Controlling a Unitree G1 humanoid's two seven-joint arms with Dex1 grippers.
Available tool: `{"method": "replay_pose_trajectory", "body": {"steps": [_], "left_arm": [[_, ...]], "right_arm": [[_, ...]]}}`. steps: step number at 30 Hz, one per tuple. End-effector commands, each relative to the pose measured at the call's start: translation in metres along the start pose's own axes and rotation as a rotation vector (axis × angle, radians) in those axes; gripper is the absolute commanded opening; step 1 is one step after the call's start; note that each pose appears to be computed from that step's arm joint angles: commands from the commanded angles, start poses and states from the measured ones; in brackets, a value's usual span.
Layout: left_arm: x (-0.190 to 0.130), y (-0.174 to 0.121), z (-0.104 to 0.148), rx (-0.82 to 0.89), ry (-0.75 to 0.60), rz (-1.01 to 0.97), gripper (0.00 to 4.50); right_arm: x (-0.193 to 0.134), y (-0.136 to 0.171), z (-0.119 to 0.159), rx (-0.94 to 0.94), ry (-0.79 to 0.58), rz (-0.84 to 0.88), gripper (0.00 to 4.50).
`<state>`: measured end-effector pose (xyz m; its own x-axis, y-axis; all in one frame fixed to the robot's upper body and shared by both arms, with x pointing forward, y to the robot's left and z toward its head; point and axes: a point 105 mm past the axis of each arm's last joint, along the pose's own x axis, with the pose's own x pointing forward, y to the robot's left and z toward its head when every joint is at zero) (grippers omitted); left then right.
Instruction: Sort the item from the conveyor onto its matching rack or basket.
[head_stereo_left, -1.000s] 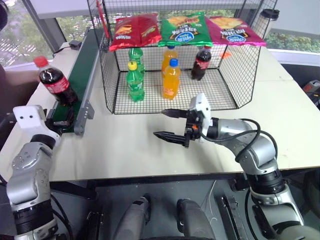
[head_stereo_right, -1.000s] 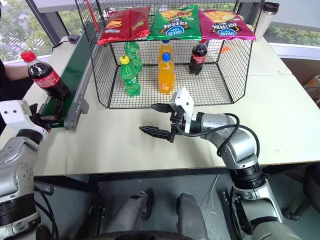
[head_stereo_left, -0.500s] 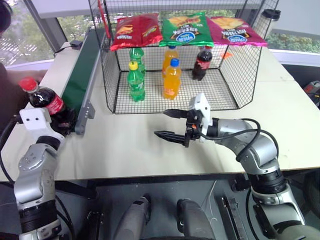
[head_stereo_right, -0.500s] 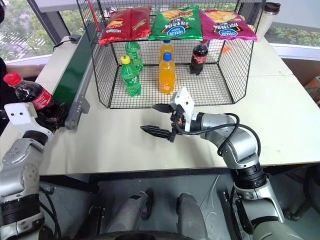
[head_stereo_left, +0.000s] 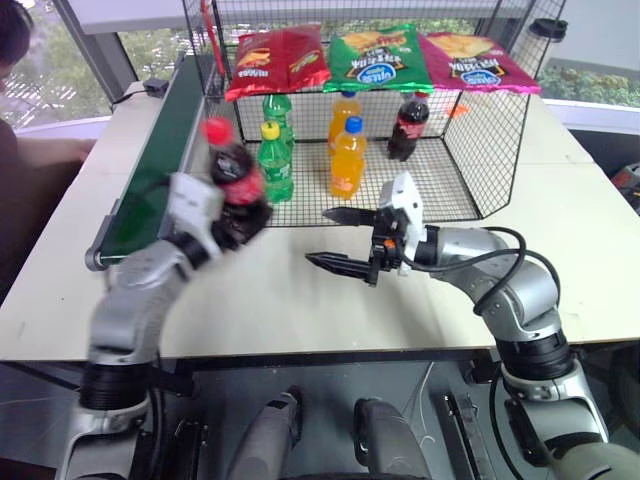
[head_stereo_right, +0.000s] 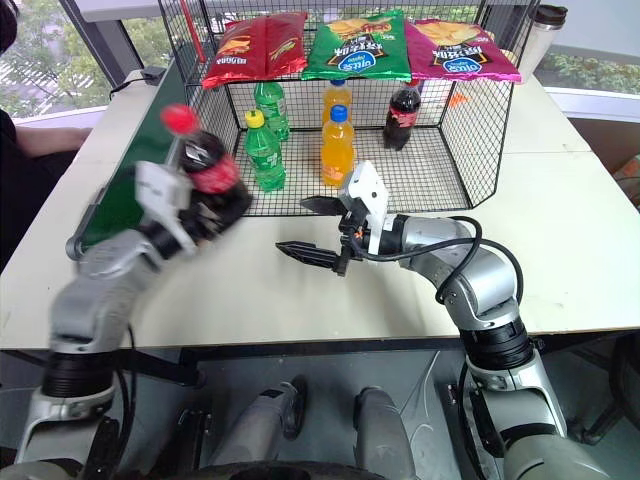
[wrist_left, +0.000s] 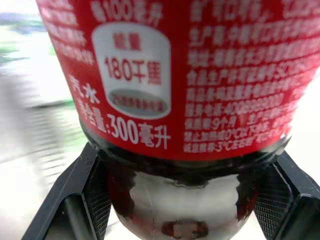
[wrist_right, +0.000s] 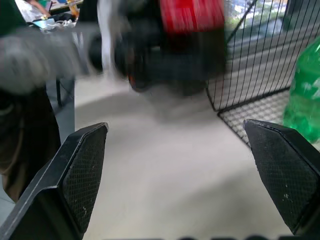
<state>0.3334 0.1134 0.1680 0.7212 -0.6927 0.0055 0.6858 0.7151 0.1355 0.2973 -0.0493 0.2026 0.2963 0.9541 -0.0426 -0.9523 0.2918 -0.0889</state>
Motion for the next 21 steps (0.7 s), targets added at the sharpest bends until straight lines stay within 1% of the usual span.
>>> {"method": "replay_pose_trajectory", "body": {"steps": [1,4,8,13,19,21], "left_arm": [[0.020,-0.037,0.008,0.104,-0.038,-0.201,3.02],[0.033,-0.061,-0.001,0.122,-0.019,-0.313,3.02],[0.039,-0.077,-0.009,0.166,-0.014,-0.394,3.02],[0.048,-0.088,-0.010,0.181,-0.036,-0.433,3.02],[0.052,-0.092,-0.009,0.183,-0.052,-0.441,3.02],[0.052,-0.091,-0.009,0.181,-0.055,-0.435,3.02]], "right_arm": [[-0.004,0.002,0.021,-0.071,-0.041,0.001,4.50],[-0.009,0.001,0.023,-0.084,-0.033,-0.018,4.50],[-0.012,0.001,0.026,-0.088,-0.030,-0.036,4.50],[-0.012,0.002,0.028,-0.091,-0.029,-0.048,4.50],[-0.011,0.001,0.033,-0.092,-0.037,-0.052,4.50],[-0.011,-0.001,0.034,-0.089,-0.040,-0.061,3.94]]}}
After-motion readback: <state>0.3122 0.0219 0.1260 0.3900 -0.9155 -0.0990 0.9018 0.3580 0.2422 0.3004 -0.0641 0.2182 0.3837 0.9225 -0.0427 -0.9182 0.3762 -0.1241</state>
